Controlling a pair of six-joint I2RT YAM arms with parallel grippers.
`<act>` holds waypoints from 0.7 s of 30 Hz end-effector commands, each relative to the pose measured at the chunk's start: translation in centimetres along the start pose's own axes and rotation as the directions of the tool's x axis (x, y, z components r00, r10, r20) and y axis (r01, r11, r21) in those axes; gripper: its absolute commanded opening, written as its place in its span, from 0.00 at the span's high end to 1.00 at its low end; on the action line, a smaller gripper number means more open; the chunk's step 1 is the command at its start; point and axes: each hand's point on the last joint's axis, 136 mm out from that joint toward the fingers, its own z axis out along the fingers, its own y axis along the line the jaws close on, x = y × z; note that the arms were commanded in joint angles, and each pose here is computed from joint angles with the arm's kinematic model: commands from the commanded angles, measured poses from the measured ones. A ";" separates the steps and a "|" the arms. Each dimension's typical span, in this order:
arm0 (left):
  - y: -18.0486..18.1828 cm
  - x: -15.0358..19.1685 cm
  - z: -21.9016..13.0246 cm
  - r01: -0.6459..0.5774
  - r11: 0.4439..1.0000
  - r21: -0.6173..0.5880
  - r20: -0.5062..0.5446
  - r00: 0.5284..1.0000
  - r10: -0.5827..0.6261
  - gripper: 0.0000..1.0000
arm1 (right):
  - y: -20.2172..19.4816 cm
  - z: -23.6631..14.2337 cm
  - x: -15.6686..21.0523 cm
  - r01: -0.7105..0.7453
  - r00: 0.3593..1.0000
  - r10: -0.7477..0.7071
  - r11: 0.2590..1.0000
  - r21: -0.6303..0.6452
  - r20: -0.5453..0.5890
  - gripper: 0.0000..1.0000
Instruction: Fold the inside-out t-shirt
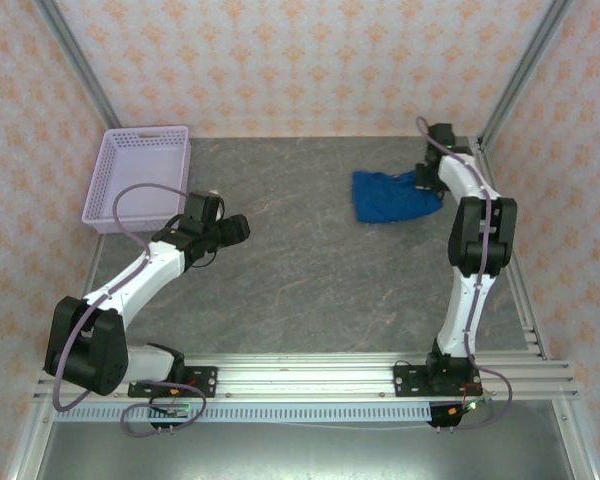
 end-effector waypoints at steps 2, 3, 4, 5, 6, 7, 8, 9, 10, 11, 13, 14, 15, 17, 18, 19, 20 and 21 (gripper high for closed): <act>1.1 -0.3 -0.3 -0.016 0.999 -0.049 0.006 1.000 0.016 0.31 | -4.9 0.8 -3.3 0.000 0.999 -0.007 0.979 0.202 0.034 0.93; 1.2 -0.3 -0.3 -0.017 0.998 -0.053 0.008 1.000 0.017 0.31 | -5.7 0.9 -3.8 0.006 0.999 -0.014 0.972 0.237 0.033 0.88; 1.2 -0.4 -0.4 -0.018 0.998 -0.057 0.010 1.000 0.018 0.31 | -6.3 0.8 -4.4 0.012 0.999 -0.021 0.962 0.275 0.031 0.81; 1.3 -0.5 -0.5 -0.019 0.998 -0.062 0.016 1.000 0.020 0.31 | -6.8 0.3 -4.9 0.010 0.999 -0.022 0.954 0.299 0.037 0.72; 1.3 -0.6 -0.6 -0.022 0.997 -0.067 0.018 1.000 0.023 0.31 | -7.0 -0.2 -5.3 0.002 0.999 -0.018 0.951 0.308 0.049 0.64; 1.4 -0.8 -0.8 -0.024 0.997 -0.076 0.025 0.999 0.026 0.30 | -7.0 -1.2 -5.8 -0.016 0.997 -0.007 0.952 0.306 0.075 0.57; 1.5 -1.1 -0.9 -0.026 0.996 -0.083 0.035 0.999 0.029 0.30 | -6.9 -2.1 -6.1 -0.035 0.995 0.005 0.957 0.289 0.102 0.50; 1.6 -1.4 -1.1 -0.028 0.995 -0.092 0.047 0.998 0.033 0.30 | -6.6 -3.3 -6.3 -0.055 0.991 0.020 0.964 0.261 0.134 0.42; 1.7 -1.8 -1.3 -0.027 0.994 -0.103 0.062 0.997 0.034 0.30 | -6.2 -4.6 -6.3 -0.074 0.985 0.036 0.972 0.221 0.170 0.34; 1.9 -2.2 -1.5 -0.027 0.993 -0.118 0.080 0.996 0.037 0.30 | -5.6 -5.7 -6.1 -0.086 0.979 0.049 0.979 0.183 0.199 0.29; 2.1 -3.2 -2.0 -0.023 0.990 -0.141 0.128 0.991 0.042 0.28 | -4.6 -8.6 -5.2 -0.101 0.962 0.067 0.988 0.120 0.266 0.23; 2.4 -3.7 -2.4 -0.018 0.988 -0.155 0.157 0.987 0.042 0.26 | -3.9 -9.6 -4.4 -0.099 0.955 0.069 0.991 0.091 0.288 0.21; 2.6 -4.2 -2.8 -0.012 0.985 -0.170 0.187 0.981 0.044 0.24 | -3.3 -10.9 -3.7 -0.100 0.946 0.074 0.993 0.065 0.317 0.19; 3.4 -5.2 -3.9 0.000 0.978 -0.208 0.265 0.963 0.057 0.18 | -1.5 -13.0 -1.5 -0.089 0.922 0.082 0.996 0.001 0.378 0.14; 3.9 -5.7 -4.5 0.006 0.973 -0.229 0.303 0.951 0.065 0.14 | -1.0 -14.0 -0.5 -0.090 0.910 0.092 0.996 -0.022 0.405 0.11; 4.7 -6.1 -5.4 0.019 0.964 -0.264 0.347 0.935 0.077 0.08 | -0.1 -14.8 0.9 -0.086 0.896 0.108 0.994 -0.071 0.430 0.09; 5.3 -6.4 -6.1 0.027 0.956 -0.292 0.380 0.921 0.091 0.05 | 0.4 -15.5 2.0 -0.085 0.881 0.126 0.990 -0.109 0.456 0.07; 6.0 -6.8 -7.1 0.037 0.946 -0.321 0.422 0.900 0.108 0.00 | 0.8 -16.1 3.4 -0.091 0.865 0.152 0.985 -0.148 0.479 0.05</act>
